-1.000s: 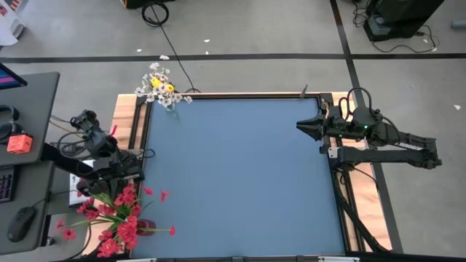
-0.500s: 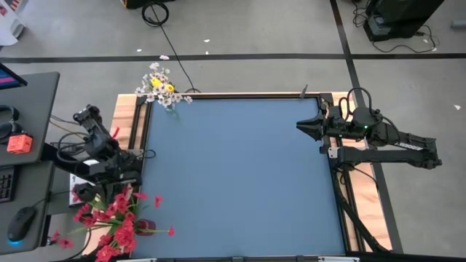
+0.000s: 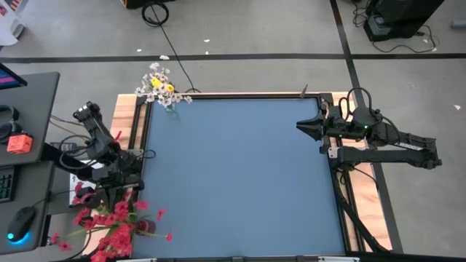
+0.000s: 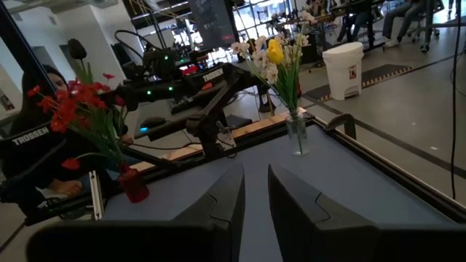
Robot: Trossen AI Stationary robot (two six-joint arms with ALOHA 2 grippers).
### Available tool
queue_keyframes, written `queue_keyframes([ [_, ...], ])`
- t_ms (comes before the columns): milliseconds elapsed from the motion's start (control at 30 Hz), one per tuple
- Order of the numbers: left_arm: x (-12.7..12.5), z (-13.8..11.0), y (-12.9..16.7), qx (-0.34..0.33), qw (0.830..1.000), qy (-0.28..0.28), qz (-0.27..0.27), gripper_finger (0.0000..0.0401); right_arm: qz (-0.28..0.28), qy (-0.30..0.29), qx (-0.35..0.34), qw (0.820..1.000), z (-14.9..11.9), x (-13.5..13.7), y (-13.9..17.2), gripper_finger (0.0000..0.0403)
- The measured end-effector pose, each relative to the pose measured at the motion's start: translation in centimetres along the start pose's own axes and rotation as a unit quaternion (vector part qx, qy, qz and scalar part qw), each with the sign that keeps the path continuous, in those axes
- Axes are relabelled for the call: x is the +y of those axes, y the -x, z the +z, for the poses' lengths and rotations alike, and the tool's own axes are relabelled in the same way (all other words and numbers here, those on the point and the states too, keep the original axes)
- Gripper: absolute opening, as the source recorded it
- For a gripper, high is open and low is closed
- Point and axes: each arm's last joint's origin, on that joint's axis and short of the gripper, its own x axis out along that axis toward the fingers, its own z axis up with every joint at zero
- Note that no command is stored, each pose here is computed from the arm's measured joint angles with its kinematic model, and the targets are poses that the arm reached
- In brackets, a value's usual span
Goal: Sort flowers into vase by color
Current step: Put the black flower into the red vase
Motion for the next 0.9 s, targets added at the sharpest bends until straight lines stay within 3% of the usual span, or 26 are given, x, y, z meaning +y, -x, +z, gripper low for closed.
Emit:
queue_keyframes([
  [400, 0.1, 0.3, -0.8, -0.027, 0.999, -0.018, 0.001, 0.0, 0.0, 0.0, 0.0, 1.0, 0.0, 0.0, 0.0, 0.0073],
  [900, 0.3, -0.9, -1.6, 0.019, 1.0, 0.015, -0.008, 0.0, 0.0, 0.0, 0.0, 1.0, 0.0, 0.0, 0.0, 0.0073],
])
